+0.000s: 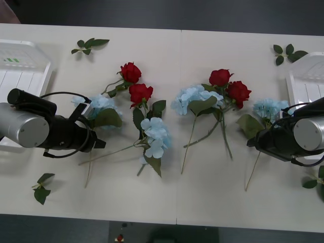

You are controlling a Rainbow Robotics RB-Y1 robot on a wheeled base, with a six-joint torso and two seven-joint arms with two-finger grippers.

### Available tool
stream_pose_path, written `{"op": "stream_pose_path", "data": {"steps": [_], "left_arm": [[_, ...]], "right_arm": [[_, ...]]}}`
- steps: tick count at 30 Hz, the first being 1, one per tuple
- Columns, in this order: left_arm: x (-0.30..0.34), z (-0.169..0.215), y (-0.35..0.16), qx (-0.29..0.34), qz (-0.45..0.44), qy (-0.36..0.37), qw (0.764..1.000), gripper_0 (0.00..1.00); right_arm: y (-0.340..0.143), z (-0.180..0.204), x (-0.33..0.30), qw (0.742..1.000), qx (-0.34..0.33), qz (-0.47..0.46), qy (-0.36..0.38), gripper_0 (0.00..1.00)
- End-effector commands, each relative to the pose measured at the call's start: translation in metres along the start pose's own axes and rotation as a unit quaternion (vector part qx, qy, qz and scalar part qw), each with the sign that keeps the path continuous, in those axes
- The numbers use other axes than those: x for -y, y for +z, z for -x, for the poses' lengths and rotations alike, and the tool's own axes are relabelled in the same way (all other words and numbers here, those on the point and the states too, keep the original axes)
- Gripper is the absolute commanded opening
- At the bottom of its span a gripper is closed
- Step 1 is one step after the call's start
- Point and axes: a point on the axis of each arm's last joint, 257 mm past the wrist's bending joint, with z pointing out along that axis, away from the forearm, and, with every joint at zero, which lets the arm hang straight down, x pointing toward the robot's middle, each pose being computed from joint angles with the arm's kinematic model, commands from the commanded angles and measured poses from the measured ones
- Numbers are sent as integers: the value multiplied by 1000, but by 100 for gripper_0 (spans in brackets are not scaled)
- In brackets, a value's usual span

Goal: Put the red flowers into the right box and the blue flowers into the left box

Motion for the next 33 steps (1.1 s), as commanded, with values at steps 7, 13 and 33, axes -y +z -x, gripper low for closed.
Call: {"op": "stream_pose_path", "data": {"steps": [7,13,33], "left_arm": [[-4,21,-7,20,13,12,1000,0],[-9,24,-10,22,19,9,1000,0],[-113,126,-214,112,136,-19,984,0]], "right_arm": [[0,3,-10,1000,7,6,-20,0],[-1,5,-10,1000,10,6,-23,0],[-80,63,-22,983,87,36,-158,0]]}}
